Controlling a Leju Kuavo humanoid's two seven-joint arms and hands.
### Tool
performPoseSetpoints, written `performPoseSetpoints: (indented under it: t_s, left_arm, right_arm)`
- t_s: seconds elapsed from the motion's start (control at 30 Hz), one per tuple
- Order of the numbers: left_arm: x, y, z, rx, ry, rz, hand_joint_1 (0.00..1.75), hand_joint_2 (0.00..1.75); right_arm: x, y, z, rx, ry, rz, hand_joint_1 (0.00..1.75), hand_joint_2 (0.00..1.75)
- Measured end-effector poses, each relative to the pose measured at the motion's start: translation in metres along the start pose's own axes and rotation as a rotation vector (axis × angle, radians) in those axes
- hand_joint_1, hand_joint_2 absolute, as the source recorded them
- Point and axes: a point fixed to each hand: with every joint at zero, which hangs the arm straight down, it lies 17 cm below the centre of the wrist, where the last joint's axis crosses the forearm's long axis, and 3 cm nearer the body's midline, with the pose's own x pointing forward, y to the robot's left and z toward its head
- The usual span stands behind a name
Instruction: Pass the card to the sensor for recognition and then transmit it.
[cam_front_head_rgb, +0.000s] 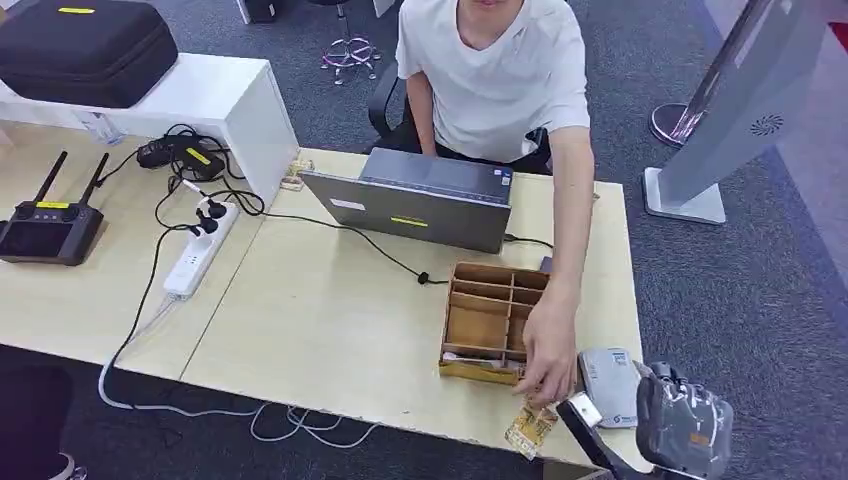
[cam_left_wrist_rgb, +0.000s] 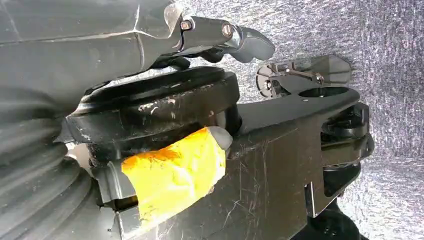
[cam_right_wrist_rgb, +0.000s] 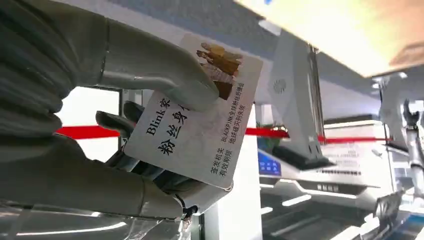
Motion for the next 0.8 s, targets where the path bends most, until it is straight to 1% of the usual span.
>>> performPoseSetpoints:
  t_s: [0.13,0.3,0.53,0.67,0.8]
  left_arm:
    - [0.0,0.0,0.0,0.0,0.0,-0.001,0.0,1.75]
    - [0.0,-0.002,0.0,-0.004,-0.002,-0.015,0.0,1.75]
    - [0.001,-0.003,0.0,-0.008,-0.005,-0.037,0.0,1.75]
    - [0.002,-0.003,0.0,-0.008,-0.006,-0.045,0.0,1.75]
    - [0.001,-0.003,0.0,-0.009,-0.006,-0.051,0.0,1.75]
  right_arm:
    - [0.003,0.013,0.002,0.035,0.005,-0.014,1.75,1.75]
    - [0.0,0.045,0.006,0.109,0.04,-0.028,1.75,1.75]
    - [-0.026,0.081,0.0,0.17,0.125,-0.021,1.75,1.75]
    - [-0.04,0.092,-0.003,0.194,0.158,-0.02,1.75,1.75]
    - [-0.044,0.098,-0.006,0.207,0.169,-0.023,1.75,1.75]
